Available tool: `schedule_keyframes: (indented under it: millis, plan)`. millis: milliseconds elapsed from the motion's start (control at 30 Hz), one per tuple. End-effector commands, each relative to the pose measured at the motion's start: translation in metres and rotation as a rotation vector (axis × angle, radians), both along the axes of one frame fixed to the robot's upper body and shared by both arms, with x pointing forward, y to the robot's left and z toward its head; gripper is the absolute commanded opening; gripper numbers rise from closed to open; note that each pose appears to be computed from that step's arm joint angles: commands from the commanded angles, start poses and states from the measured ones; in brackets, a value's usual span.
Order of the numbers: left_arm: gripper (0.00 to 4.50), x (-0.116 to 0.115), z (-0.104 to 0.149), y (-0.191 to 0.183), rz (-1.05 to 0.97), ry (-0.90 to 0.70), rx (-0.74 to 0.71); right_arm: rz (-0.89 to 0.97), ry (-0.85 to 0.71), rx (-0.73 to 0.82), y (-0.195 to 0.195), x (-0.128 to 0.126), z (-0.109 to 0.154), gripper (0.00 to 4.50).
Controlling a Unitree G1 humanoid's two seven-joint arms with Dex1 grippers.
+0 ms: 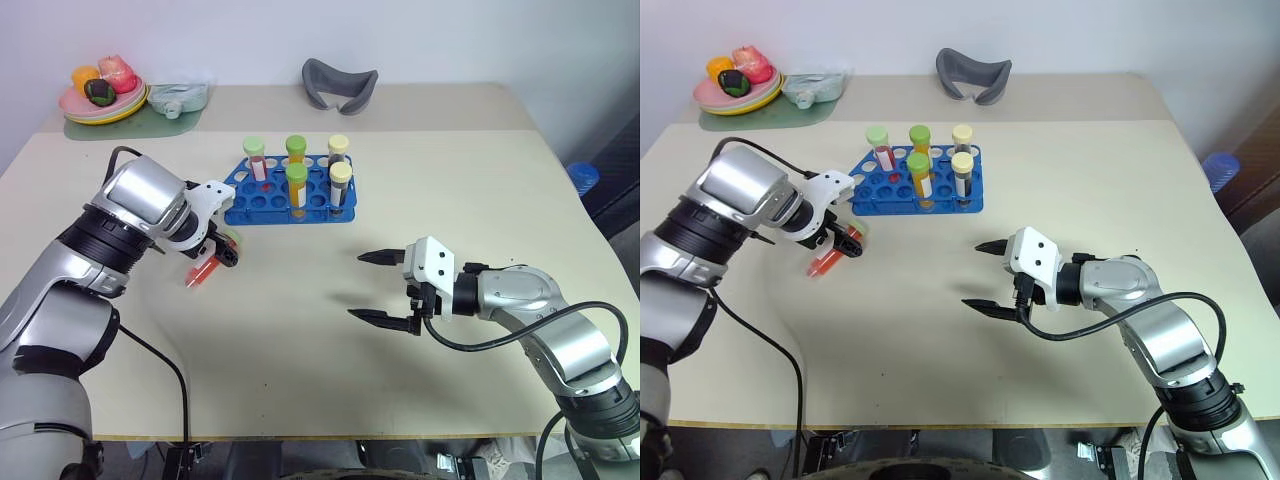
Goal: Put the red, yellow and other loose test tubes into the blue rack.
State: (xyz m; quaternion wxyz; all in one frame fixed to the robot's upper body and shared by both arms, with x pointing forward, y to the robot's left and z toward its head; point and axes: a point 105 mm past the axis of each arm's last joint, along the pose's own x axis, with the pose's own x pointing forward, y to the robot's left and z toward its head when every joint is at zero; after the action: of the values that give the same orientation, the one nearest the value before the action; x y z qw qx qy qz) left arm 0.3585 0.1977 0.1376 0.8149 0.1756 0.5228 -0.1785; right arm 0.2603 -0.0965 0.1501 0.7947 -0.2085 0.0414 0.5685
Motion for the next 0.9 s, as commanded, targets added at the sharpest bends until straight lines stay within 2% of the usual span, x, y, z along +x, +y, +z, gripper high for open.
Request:
schedule_keyframes:
  millis: [33,100,233,433,567,733,833,900]
  plan:
    - [3.96,0.003,0.0,0.003,0.009,-0.005,0.011,0.024,-0.048,0.015,0.004,-0.004,0.01,4.5]
    - [3.14,0.003,0.0,0.004,0.012,-0.004,0.011,0.024,-0.048,0.016,0.004,-0.004,0.01,4.5]
    - [1.12,0.002,0.005,0.005,0.022,-0.009,-0.006,0.023,-0.05,0.015,0.004,-0.002,0.01,4.5]
    - [1.12,-0.004,0.022,0.012,0.043,-0.041,-0.051,0.015,-0.053,0.016,0.003,-0.001,0.009,4.5]
    - [1.12,-0.01,0.054,0.027,0.076,-0.134,-0.084,-0.005,-0.053,0.018,-0.001,-0.001,0.009,4.5]
    - [1.12,-0.004,0.108,0.046,0.098,-0.411,-0.133,-0.018,-0.048,0.023,-0.003,-0.002,0.009,4.5]
    - [1.12,0.004,0.153,0.028,0.028,-0.746,-0.267,-0.047,-0.055,0.056,-0.001,0.004,0.013,4.5]
    - [1.12,0.003,0.164,0.021,0.026,-0.887,-0.326,-0.068,-0.06,0.076,0.0,0.008,0.015,4.5]
